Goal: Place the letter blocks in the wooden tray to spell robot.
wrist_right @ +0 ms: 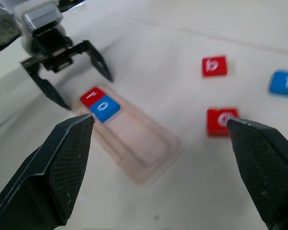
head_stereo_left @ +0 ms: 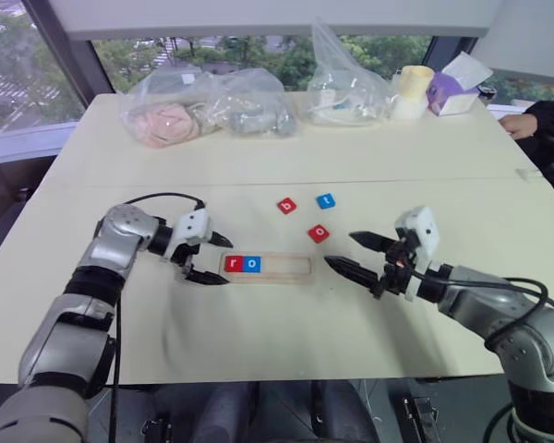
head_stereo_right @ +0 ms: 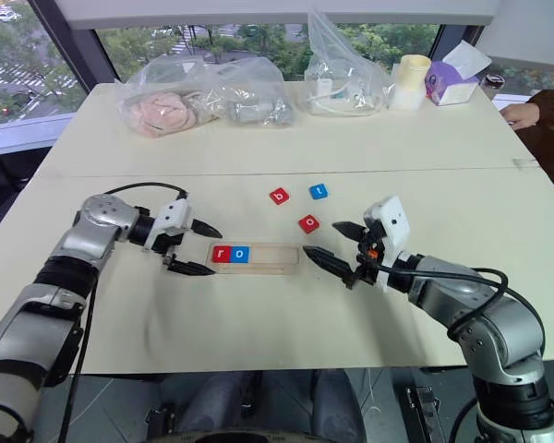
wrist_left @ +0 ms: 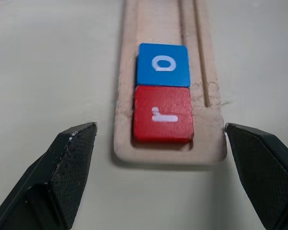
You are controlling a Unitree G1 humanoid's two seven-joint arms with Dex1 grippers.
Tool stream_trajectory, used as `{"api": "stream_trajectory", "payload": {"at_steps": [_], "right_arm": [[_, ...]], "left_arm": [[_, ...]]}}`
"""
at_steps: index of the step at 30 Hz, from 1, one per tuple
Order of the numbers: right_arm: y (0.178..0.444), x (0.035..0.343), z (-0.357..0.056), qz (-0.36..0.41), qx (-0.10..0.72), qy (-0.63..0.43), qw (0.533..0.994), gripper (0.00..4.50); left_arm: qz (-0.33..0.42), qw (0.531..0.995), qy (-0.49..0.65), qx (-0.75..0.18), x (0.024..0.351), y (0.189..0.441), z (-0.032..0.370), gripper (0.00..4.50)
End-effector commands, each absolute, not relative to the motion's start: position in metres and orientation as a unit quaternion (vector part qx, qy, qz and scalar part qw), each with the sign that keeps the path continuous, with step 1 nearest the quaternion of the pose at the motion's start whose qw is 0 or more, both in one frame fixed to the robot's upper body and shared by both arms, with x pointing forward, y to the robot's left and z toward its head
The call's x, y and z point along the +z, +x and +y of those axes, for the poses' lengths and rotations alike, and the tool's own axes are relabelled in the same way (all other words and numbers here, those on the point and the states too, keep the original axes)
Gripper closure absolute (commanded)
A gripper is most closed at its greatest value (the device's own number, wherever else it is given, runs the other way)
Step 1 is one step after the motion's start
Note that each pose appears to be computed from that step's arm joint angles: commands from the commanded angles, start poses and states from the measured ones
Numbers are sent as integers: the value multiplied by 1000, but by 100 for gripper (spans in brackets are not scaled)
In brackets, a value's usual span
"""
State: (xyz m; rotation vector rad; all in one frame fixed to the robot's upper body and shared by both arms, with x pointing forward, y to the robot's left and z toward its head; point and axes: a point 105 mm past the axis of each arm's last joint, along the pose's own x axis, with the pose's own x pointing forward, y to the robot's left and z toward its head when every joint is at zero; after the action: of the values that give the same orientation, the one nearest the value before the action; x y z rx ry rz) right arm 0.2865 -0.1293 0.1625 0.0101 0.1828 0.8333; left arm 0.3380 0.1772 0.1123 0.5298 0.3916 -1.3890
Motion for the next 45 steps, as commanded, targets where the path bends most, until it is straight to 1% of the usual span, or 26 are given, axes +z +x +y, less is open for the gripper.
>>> {"api": "stream_trajectory", "payload": {"at_steps": [1, 2, 5, 8, 11, 12, 16, 18, 20, 23, 28, 31, 36, 39, 43, 45], "right_arm": [[303, 160, -117, 86, 403, -3, 911, 0], [309, 158, -111, 91, 406, 2, 909, 0], [324, 152, -93, 96, 417, 0, 904, 0], [343, 149, -78, 96, 413, -24, 906, 0], [372, 145, -58, 100, 396, -47, 912, 0], [379, 142, -55, 105, 390, -54, 913, 0], [401, 135, -47, 120, 371, -75, 918, 0], [411, 134, -46, 127, 360, -77, 921, 0], [419, 131, -45, 133, 347, -90, 924, 0], [426, 127, -37, 140, 347, -86, 923, 0], [432, 122, -21, 146, 351, -82, 921, 0], [431, 122, -14, 139, 359, -95, 918, 83], [433, 120, -18, 135, 342, -102, 924, 335], [438, 132, -24, 107, 321, -104, 935, 334], [439, 171, -41, 44, 293, -72, 953, 334], [433, 178, -60, 51, 263, -46, 962, 334]], "left_arm": [[178, 752, 219, -595, 137, 330, 204, 3], [190, 759, 216, -584, 138, 324, 214, 3], [168, 801, 178, -546, 152, 316, 225, 3], [135, 827, 137, -529, 169, 306, 221, 3], [64, 861, 85, -498, 197, 296, 206, 3], [54, 867, 73, -491, 200, 292, 202, 3], [77, 883, 59, -460, 191, 270, 197, 3], [70, 894, 51, -439, 193, 264, 198, 3], [63, 906, 48, -417, 195, 262, 202, 3], [50, 920, 39, -386, 197, 266, 207, 3], [54, 926, 27, -374, 186, 267, 203, 3], [62, 926, 33, -370, 182, 268, 203, 0], [58, 925, 32, -373, 183, 270, 202, 0], [56, 919, 32, -390, 183, 273, 193, 0], [55, 902, 40, -426, 184, 276, 172, 0], [55, 892, 48, -446, 182, 277, 160, 0]]}}
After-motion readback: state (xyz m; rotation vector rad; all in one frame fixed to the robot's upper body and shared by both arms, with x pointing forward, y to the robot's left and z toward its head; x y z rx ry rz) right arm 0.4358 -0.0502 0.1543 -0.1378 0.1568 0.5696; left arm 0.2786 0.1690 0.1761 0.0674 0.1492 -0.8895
